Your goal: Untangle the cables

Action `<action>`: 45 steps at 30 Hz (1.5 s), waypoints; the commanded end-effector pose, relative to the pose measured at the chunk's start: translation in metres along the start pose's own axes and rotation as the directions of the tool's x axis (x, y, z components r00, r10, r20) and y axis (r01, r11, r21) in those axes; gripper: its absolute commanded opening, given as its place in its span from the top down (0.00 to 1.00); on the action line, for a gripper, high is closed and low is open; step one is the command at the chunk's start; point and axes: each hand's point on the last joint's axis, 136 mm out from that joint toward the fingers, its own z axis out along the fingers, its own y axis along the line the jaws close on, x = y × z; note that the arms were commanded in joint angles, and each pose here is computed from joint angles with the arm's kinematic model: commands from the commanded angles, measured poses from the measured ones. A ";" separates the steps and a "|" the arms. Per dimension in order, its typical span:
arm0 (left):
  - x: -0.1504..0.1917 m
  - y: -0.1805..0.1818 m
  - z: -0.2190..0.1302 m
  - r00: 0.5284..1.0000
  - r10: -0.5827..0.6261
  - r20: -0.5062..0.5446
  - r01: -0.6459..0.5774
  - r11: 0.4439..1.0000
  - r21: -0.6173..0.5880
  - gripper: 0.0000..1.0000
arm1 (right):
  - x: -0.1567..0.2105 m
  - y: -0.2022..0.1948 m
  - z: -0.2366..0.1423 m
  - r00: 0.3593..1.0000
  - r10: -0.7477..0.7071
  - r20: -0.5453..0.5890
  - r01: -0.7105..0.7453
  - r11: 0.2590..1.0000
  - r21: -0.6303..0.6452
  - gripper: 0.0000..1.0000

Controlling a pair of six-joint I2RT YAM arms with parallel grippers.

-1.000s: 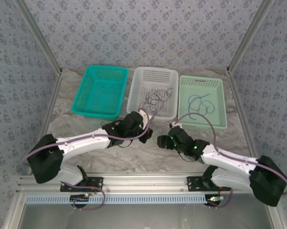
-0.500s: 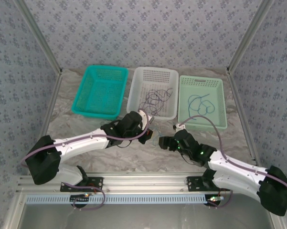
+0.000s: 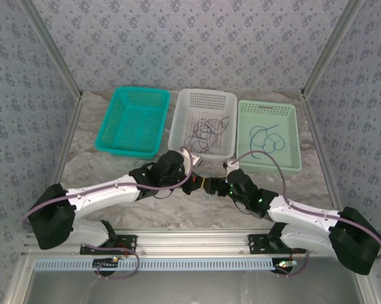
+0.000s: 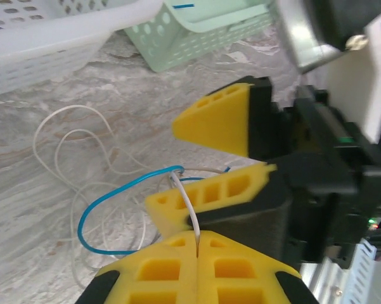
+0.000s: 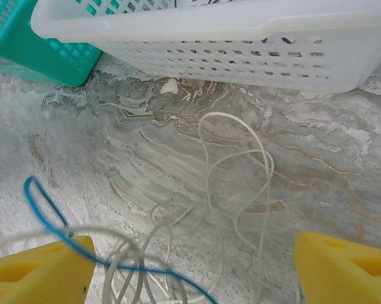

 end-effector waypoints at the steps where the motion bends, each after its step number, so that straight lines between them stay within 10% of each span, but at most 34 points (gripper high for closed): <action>1: -0.022 -0.026 -0.010 0.997 -0.004 0.073 -0.005 0.992 0.122 1.00 | -0.014 0.011 0.007 0.999 -0.016 0.046 0.017 1.000 -0.019 0.16; 20: -0.051 -0.007 -0.099 0.962 0.013 0.274 -0.022 0.999 0.031 1.00 | 0.067 -0.051 0.029 0.965 0.101 -0.242 -0.035 0.964 0.263 0.32; 45: -0.110 -0.011 -0.224 0.818 0.213 0.534 -0.110 0.970 -0.218 1.00 | 0.082 -0.064 0.035 0.940 0.143 -0.308 -0.043 0.951 0.307 0.28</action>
